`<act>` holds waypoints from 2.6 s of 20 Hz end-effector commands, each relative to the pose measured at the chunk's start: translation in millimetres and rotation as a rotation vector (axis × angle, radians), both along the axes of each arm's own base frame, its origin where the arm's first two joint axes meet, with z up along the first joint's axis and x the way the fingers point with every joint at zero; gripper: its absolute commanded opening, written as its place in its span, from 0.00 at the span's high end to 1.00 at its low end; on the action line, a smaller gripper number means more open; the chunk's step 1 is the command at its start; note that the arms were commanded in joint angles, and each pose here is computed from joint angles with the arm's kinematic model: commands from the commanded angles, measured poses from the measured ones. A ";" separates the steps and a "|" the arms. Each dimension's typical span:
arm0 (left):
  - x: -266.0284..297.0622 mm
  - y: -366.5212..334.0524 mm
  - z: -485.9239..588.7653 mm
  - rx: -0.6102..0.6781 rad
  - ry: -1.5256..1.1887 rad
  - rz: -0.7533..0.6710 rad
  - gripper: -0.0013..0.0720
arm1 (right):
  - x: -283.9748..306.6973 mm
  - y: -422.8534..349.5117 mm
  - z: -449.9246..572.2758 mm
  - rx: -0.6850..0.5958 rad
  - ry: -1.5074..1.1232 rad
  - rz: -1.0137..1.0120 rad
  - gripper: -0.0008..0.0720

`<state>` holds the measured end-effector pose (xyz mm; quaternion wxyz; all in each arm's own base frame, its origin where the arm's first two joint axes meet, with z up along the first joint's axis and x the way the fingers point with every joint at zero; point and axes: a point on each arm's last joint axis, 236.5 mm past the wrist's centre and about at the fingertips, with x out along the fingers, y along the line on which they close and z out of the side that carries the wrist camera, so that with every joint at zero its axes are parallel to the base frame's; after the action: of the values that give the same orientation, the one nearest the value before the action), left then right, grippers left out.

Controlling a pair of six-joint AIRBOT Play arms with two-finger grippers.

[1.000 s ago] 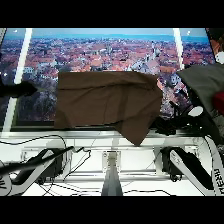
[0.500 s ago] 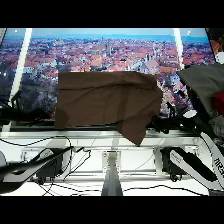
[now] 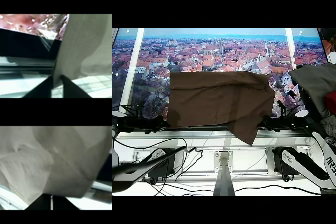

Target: Fold the clothes and pants, and hang the long-sleeved shirts on hangers.

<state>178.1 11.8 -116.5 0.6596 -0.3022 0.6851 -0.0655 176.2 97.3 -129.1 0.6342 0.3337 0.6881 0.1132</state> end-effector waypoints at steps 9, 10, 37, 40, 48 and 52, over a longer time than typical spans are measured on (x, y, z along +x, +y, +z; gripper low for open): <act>99.0 -20.3 94.6 -0.179 -0.378 -0.021 0.96 | 72.4 29.7 114.7 0.248 -0.241 0.117 0.97; 120.2 -17.5 116.6 -0.194 -0.456 0.007 0.96 | 86.2 36.6 138.8 0.307 -0.290 0.103 0.97; 264.7 25.7 46.0 0.099 -0.417 0.057 0.05 | 313.8 -3.2 108.4 -0.258 -0.725 -0.137 0.11; 246.8 18.6 21.7 0.075 -0.308 -0.022 0.05 | 298.4 16.0 104.4 -0.202 -0.659 -0.037 0.11; 280.3 -71.2 2.0 0.091 -0.395 -0.234 0.83 | 299.5 68.5 123.0 -0.112 -0.644 0.129 0.55; 294.6 -67.2 73.9 0.196 -0.474 -0.422 0.96 | 307.9 117.5 133.4 -0.105 -0.715 0.202 0.96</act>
<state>467.1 -52.3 -84.5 0.7913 -0.1304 0.5686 -0.1831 480.4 183.8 -2.8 0.8338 0.1891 0.4668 0.2260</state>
